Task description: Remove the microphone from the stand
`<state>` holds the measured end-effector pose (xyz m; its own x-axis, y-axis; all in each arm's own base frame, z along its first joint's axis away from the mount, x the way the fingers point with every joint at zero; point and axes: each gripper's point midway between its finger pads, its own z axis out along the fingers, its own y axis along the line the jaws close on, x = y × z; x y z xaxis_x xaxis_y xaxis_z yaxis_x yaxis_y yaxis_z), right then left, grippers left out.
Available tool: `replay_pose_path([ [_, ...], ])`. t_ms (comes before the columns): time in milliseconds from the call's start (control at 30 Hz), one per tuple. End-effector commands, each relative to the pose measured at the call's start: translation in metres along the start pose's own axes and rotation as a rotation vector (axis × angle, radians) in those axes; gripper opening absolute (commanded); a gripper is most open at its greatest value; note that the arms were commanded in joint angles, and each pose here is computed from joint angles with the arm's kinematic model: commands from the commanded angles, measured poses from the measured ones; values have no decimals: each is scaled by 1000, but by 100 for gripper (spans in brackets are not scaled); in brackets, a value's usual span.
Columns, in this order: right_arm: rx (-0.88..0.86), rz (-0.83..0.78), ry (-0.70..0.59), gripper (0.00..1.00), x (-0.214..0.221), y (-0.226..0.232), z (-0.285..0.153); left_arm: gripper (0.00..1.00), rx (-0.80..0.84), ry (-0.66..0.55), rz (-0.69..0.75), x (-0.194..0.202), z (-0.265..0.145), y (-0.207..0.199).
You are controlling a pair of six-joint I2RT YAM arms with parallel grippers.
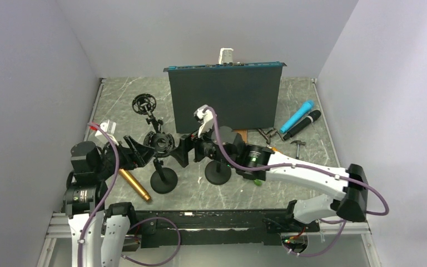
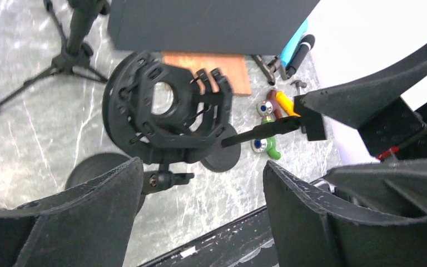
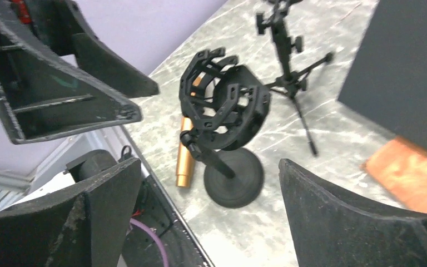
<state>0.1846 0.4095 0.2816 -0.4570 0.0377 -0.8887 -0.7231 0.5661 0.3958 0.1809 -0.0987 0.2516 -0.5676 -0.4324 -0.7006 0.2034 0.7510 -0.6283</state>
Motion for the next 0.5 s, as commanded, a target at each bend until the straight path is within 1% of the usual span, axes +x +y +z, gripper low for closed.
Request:
replay_pose_path([
  [0, 101, -107, -132, 98, -61, -13, -43, 83, 81, -65, 140, -29, -11, -29],
  [133, 264, -136, -191, 100, -87, -42, -83, 88, 223, -100, 244, -48, -21, -65],
  [300, 547, -79, -302, 100, -118, -89, -153, 91, 401, -128, 326, -68, -32, -107],
  [367, 633, -55, -338, 100, -126, -102, -182, 92, 447, -147, 346, -76, -37, -120],
  [467, 706, -22, -388, 100, -136, -115, -221, 93, 480, -195, 390, -89, -44, -134],
])
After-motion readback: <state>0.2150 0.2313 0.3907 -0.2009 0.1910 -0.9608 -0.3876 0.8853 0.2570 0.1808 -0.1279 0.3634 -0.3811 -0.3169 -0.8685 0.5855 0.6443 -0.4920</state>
